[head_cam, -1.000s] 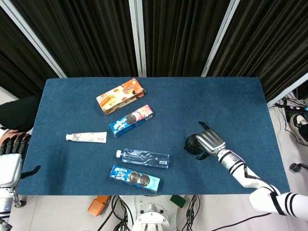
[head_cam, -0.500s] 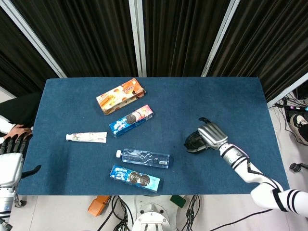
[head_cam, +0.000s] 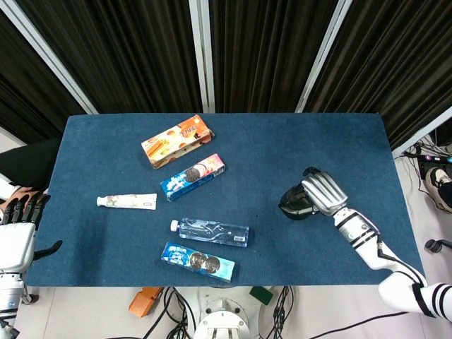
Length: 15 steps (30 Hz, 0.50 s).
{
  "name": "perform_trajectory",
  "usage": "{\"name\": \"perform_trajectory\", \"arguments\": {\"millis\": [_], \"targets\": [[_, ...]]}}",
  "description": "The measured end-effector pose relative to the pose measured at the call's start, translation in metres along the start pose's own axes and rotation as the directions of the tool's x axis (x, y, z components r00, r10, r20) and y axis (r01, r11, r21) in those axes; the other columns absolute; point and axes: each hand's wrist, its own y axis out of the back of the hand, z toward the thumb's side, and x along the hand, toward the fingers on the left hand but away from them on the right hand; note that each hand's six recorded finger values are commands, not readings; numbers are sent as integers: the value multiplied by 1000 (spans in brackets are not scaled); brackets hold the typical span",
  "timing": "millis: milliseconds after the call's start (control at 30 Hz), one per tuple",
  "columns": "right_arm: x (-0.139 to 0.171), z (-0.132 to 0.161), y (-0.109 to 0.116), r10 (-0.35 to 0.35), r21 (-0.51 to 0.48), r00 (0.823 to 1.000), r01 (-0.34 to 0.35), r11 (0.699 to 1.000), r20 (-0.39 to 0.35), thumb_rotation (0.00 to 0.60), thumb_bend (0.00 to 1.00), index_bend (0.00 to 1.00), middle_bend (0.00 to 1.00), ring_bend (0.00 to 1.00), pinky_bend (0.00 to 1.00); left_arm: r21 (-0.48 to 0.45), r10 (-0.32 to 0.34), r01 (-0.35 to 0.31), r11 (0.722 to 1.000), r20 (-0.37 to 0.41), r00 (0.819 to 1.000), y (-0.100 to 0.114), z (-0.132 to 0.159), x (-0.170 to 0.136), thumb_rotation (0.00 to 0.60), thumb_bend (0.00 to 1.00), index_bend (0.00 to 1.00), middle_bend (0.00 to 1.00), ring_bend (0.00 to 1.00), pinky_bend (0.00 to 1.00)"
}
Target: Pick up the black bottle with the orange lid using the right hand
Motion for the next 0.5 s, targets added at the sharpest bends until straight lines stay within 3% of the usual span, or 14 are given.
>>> {"name": "perform_trajectory", "arguments": {"millis": [267,500], "targets": [[1,1,3,-15,14,1000,15,1000,-5,283,613,1000,1000,1000,370,-3,4,-4,1000,1,1000,1,0,0,600,141,93,37,0,0],[-1,7,4,-30,30,999,31,999,-22,285,614,1000,1000,1000,381,-10,4,-4,1000,-7,1000,-1,-3,-3,600,141,93,37,0,0]]}}
